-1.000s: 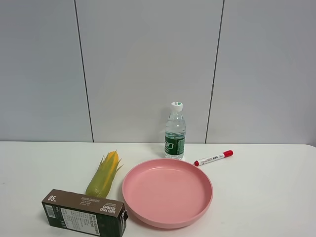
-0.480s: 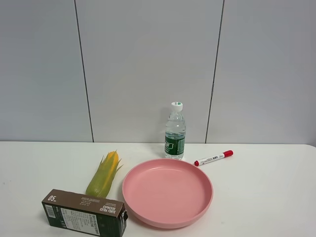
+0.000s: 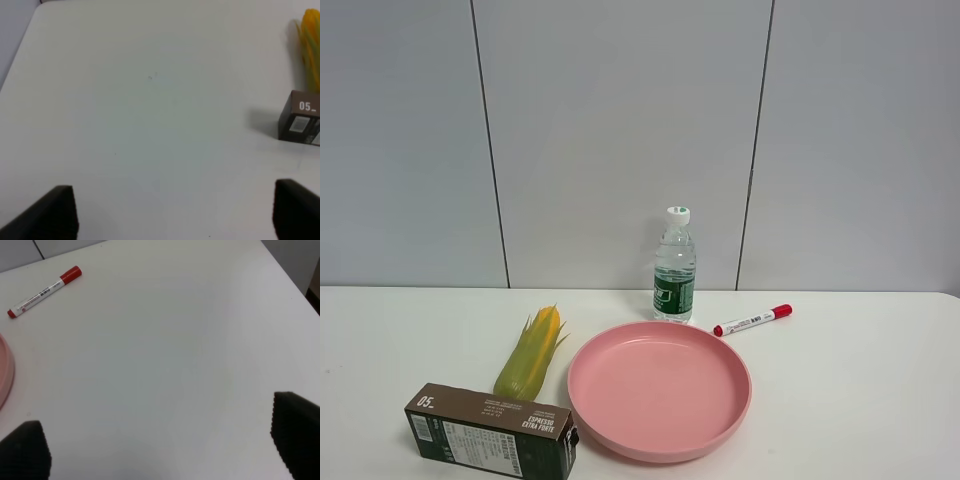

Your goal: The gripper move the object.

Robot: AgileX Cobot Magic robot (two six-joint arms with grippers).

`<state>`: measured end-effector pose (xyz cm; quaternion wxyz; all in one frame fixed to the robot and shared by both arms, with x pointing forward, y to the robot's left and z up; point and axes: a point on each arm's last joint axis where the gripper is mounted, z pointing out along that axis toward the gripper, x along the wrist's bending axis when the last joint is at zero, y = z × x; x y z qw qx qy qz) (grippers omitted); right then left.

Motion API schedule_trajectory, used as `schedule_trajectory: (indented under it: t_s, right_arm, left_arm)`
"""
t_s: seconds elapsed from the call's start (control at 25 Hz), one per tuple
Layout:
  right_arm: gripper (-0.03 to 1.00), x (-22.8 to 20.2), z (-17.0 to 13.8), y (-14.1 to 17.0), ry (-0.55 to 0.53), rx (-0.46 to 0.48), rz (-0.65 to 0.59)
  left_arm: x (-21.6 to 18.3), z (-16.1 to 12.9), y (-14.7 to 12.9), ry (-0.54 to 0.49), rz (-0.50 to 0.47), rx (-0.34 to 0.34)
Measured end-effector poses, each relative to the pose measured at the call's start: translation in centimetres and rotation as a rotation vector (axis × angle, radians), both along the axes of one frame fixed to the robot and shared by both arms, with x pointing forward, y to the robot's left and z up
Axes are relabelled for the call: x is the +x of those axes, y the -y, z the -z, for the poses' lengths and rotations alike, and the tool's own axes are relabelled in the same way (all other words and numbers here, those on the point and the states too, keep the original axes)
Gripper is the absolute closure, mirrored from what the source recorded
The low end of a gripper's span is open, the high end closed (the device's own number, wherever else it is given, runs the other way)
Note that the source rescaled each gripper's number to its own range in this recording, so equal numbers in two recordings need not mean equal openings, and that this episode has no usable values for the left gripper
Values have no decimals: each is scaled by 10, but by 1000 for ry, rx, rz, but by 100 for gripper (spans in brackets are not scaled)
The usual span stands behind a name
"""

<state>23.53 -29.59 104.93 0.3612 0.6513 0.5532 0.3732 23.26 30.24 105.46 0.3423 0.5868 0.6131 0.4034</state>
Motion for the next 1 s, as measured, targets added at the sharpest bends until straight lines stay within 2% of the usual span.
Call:
schedule_trajectory:
  t_s: [1.0]
  right_arm:
    - [-3,0,0,0,0,0,0]
  left_arm:
    - [0,0,0,0,0,0]
